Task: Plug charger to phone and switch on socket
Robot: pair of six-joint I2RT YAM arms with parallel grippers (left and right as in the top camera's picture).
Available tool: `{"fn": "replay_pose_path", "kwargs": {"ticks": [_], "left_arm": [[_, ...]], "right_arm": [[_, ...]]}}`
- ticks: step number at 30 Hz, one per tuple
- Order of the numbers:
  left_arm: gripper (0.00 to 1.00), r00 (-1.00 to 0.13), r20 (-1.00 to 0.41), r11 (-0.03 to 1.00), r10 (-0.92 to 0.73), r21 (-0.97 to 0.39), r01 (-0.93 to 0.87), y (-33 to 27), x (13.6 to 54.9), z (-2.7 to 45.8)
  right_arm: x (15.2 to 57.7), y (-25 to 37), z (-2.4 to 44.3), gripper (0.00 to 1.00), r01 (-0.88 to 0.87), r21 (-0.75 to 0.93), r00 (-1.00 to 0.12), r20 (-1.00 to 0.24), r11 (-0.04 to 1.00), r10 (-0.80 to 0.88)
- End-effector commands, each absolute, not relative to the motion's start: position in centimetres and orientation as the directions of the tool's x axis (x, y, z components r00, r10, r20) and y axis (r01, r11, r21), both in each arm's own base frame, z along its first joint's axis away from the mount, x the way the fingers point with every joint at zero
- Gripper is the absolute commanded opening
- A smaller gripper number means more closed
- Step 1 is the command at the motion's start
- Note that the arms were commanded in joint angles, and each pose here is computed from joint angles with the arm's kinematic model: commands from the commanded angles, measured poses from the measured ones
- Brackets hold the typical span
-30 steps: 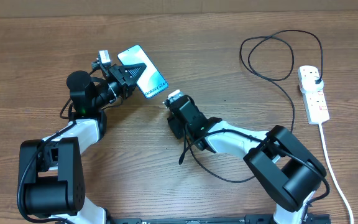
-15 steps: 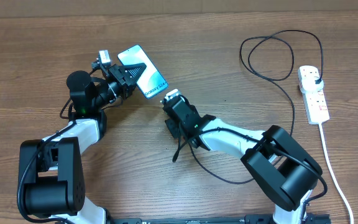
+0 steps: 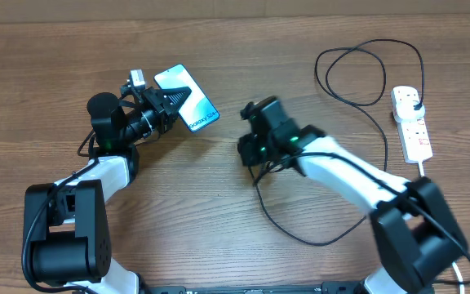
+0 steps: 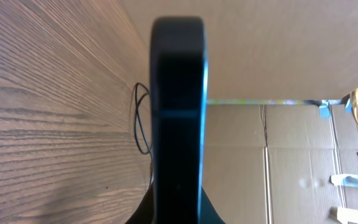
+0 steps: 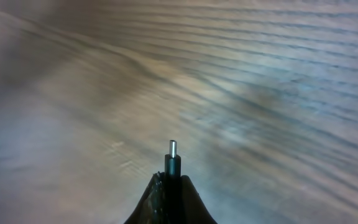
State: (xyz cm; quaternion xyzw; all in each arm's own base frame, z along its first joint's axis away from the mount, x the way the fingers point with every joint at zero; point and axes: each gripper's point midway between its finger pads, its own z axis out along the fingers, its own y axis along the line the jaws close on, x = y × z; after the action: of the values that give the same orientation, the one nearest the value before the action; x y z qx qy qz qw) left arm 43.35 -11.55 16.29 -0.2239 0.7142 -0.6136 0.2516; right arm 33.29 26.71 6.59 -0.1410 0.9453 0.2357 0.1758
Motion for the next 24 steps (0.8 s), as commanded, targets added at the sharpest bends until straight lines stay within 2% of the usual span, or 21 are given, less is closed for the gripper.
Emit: {"fn": "replay_pose_path", "kwargs": {"ticks": [1,4,8,13,21,24], "left_arm": [[0.04,-0.795,-0.148,0.156,-0.589,-0.985,0.068,-11.8,42.8,17.7],[0.05,-0.81,-0.141,0.141,-0.57,-0.987,0.072,-12.5,42.5,18.0],[0.04,-0.837,-0.13,0.125,-0.531,-0.989,0.075,-14.4,41.8,18.2],[0.04,-0.88,-0.101,0.099,-0.464,-0.993,0.061,-17.2,40.5,18.4],[0.04,-0.865,-0.071,-0.007,-0.497,-0.996,0.086,-17.8,40.9,21.7],[0.05,-0.862,-0.041,-0.03,-0.505,-0.997,0.065,-17.8,41.0,22.0]], "right_arm": [[31.8,27.7,10.8,0.04,-0.386,0.602,-0.911,-0.37,0.699,-0.184],[30.9,27.0,12.2,0.04,-0.386,0.678,-0.919,-0.344,0.626,-0.193],[28.6,27.3,15.4,0.04,-0.443,0.791,-0.895,-0.361,0.422,-0.262],[25.9,27.6,18.0,0.04,-0.455,0.86,-0.87,-0.376,0.23,-0.319],[25.4,27.7,19.8,0.04,-0.477,0.875,-0.847,-0.432,0.084,-0.31],[26.5,27.0,20.1,0.04,-0.455,0.885,-0.867,-0.416,0.097,-0.274]]}}
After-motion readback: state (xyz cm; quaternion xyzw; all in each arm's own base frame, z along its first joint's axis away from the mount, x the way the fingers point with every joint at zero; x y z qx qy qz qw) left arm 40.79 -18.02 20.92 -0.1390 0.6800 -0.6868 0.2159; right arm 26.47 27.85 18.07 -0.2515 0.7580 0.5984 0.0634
